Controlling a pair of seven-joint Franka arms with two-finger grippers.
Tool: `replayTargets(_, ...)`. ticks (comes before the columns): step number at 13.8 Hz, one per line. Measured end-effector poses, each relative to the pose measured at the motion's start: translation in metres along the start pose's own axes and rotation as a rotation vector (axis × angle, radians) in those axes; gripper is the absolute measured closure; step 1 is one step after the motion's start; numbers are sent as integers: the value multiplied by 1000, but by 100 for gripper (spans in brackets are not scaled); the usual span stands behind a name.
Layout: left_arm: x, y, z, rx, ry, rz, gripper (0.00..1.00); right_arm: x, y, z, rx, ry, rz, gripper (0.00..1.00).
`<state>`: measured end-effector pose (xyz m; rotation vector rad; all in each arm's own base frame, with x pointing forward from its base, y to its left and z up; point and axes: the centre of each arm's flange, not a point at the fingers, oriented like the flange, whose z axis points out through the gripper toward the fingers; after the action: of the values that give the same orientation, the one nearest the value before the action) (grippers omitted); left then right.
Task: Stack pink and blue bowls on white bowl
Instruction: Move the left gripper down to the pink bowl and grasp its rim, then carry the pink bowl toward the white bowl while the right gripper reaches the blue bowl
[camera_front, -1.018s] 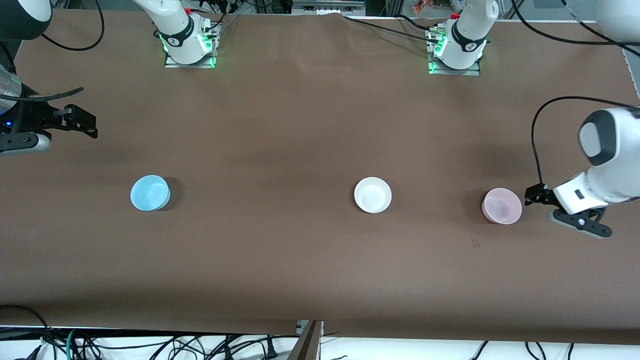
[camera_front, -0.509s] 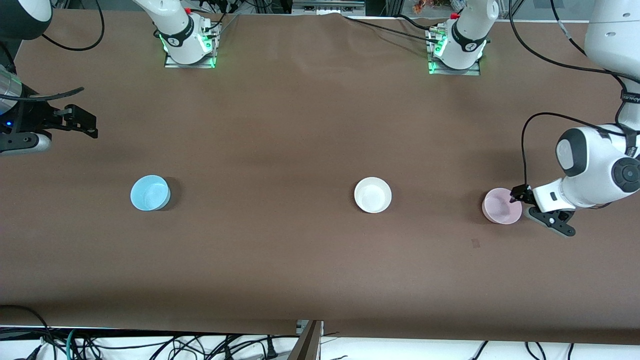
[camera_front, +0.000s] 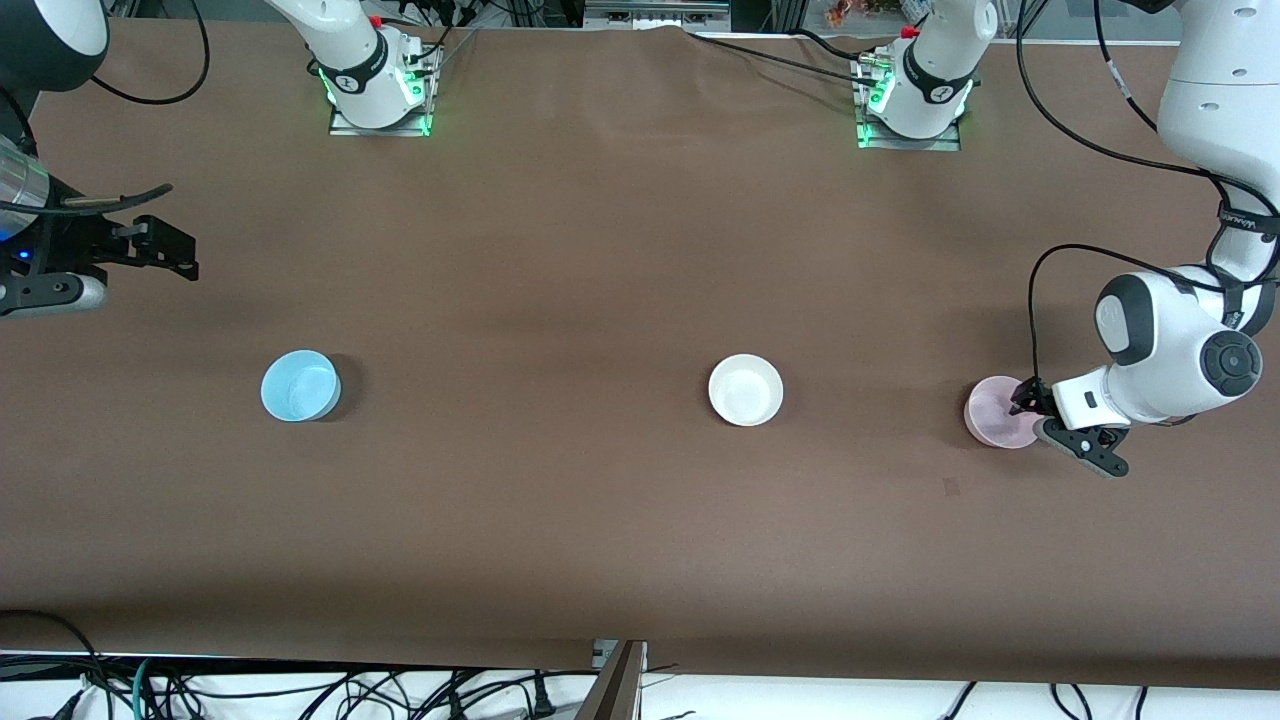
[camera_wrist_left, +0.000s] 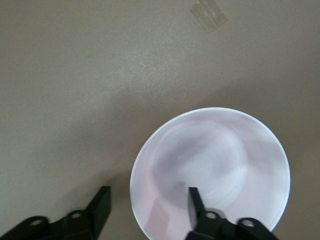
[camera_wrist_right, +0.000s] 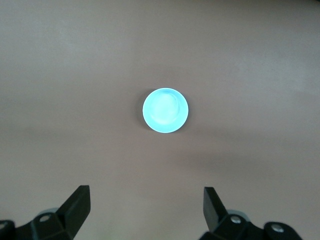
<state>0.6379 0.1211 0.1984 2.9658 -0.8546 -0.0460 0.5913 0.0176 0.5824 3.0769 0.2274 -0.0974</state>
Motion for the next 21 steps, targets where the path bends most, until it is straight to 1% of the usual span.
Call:
replayTargets(4, 2, 2, 1, -4, 3, 6, 77, 6, -1, 10, 0, 2, -3, 0)
replayTargets(5, 2, 2, 1, -4, 3, 6, 89, 7, -1, 16, 1, -10, -4, 0)
replayTargets(6, 4, 3, -1, -5, 5, 8, 96, 6, 0, 25, 3, -27, -1, 0)
replayTargets(9, 10, 4, -9, -5, 16, 15, 97, 3, 23, 50, 12, -72, 36, 0)
replayTargets(10, 14, 7, -14, -22, 18, 9, 97, 2, 27, 56, 14, -81, 43, 0)
replayTargets(12, 25, 16, -38, -92, 20, -10, 97, 5, 27, 70, 15, -89, 42, 0)
replayTargets(13, 33, 23, -58, -126, 14, -7, 97, 10, 26, 81, 16, -95, 40, 0)
replayTargets(15, 53, 43, -99, -170, -1, -17, 97, 20, 26, 105, 17, -107, 37, 0)
replayTargets(16, 66, 58, -114, -185, -5, -46, 97, 26, 27, 118, 17, -109, 38, 0)
replayTargets(17, 80, 76, -124, -196, -2, -80, 97, 32, 30, 132, 16, -103, 41, 0)
replayTargets(19, 108, 121, -132, -220, -1, -151, 97, 44, 43, 168, 14, -69, 56, 0)
replayTargets(21, 136, 175, -129, -232, -29, -221, 97, 52, 57, 207, 12, -38, 61, 0)
